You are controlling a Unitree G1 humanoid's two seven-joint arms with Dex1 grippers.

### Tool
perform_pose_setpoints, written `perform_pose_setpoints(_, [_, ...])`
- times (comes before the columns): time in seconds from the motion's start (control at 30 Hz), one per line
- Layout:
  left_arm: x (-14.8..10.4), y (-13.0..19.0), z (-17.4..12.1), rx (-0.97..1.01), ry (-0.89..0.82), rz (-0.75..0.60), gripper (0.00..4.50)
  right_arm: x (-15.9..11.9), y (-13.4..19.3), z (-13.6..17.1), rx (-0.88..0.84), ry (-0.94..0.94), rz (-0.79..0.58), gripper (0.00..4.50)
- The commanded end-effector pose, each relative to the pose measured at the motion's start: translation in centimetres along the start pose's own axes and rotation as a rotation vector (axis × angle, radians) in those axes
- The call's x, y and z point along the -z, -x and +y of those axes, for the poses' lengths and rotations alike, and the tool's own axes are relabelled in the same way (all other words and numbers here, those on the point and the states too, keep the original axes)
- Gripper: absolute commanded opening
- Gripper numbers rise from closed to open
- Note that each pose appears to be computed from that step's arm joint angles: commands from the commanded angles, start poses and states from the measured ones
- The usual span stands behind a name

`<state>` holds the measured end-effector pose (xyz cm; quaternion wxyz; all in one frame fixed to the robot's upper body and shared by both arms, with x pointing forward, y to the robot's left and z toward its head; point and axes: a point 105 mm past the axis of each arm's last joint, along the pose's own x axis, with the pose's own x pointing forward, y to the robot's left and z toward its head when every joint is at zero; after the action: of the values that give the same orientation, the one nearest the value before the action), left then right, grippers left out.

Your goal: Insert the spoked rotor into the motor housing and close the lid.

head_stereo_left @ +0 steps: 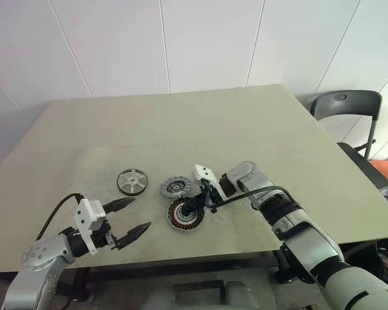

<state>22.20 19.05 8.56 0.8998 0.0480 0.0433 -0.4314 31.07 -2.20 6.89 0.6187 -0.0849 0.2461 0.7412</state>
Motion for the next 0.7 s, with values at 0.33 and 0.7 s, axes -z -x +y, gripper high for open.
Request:
perform_pose_setpoints(0.33, [-1.4, 0.5, 3.5, -0.273, 0.103, -0.055, 4.50, -4.6, 2.8, 0.7, 0.048, 0.136, -0.079, 0.03])
perform_pose_setpoints(0.7, [0.5, 1.0, 4.3, -0.466, 0.455, 0.187, 4.50, -5.7, 4.7, 1.3, 0.092, 0.189, -0.073, 0.41])
